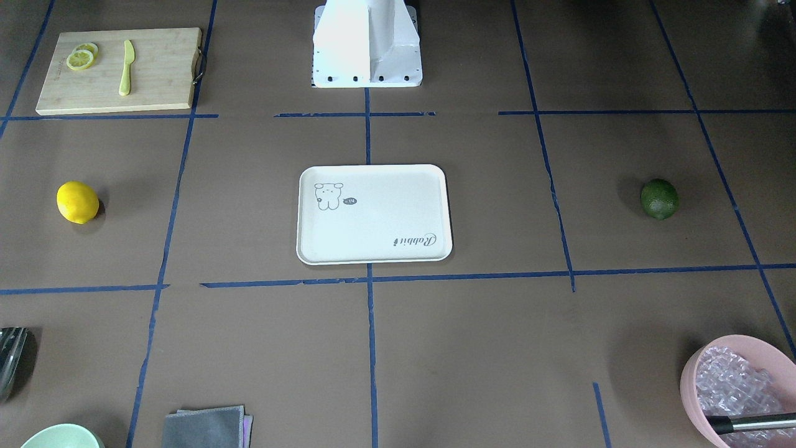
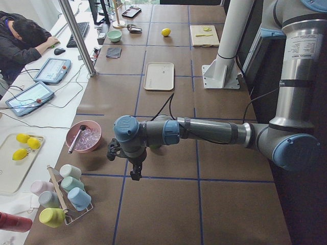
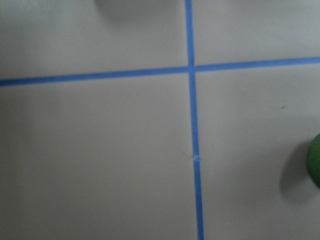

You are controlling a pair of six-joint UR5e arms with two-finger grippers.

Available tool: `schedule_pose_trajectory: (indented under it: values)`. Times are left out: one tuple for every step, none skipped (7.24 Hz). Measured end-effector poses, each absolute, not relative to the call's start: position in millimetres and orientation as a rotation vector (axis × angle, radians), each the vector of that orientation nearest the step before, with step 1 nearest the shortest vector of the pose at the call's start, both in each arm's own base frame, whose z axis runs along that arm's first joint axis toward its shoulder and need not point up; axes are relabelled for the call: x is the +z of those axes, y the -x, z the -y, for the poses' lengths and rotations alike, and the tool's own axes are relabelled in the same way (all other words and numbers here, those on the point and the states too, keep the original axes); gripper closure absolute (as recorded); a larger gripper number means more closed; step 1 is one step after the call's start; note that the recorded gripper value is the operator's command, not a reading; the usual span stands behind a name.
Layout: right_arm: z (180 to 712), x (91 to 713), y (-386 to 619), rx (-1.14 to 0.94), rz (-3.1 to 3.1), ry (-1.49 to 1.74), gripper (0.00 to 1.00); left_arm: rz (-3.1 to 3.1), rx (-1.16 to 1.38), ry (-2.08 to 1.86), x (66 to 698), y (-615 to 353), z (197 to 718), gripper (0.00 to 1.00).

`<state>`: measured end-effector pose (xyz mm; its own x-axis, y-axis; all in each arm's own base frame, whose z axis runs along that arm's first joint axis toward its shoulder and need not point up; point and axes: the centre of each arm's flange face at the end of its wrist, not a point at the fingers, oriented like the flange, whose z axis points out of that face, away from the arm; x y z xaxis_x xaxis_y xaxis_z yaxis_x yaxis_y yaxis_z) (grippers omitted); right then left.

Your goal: Place all lemons on tray

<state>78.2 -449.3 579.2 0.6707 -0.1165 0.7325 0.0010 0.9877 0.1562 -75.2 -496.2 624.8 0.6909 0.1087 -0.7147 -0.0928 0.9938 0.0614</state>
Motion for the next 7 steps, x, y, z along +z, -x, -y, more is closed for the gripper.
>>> schedule_pose_trajectory:
  values:
    - [454.5, 568.5, -66.6, -0.068, 0.839, -0.151, 0.00, -0.797, 0.128, -0.049, 619.5, 73.5, 499.3, 0.00]
    - [462.6, 552.2, -41.3, -0.057, 0.847, -0.138, 0.00, -0.794, 0.154, -0.080, 614.4, 67.1, 503.2, 0.00]
    - [469.7, 536.2, -7.8, -0.028, 0.854, -0.124, 0.00, -0.796, 0.163, -0.088, 609.8, 52.8, 507.3, 0.00]
    - [473.8, 523.7, 27.8, 0.012, 0.856, -0.121, 0.00, -0.799, 0.138, -0.086, 604.4, 35.4, 511.5, 0.00]
    - [474.0, 514.1, 63.6, 0.049, 0.860, -0.122, 0.00, -0.806, 0.096, -0.089, 597.9, 16.6, 515.7, 0.00]
    - [470.0, 509.6, 95.6, 0.070, 0.861, -0.118, 0.00, -0.815, 0.061, -0.091, 591.9, -0.1, 518.5, 0.00]
    - [462.6, 512.3, 122.9, 0.069, 0.844, -0.119, 0.00, -0.822, 0.040, -0.094, 587.5, -12.7, 520.0, 0.00]
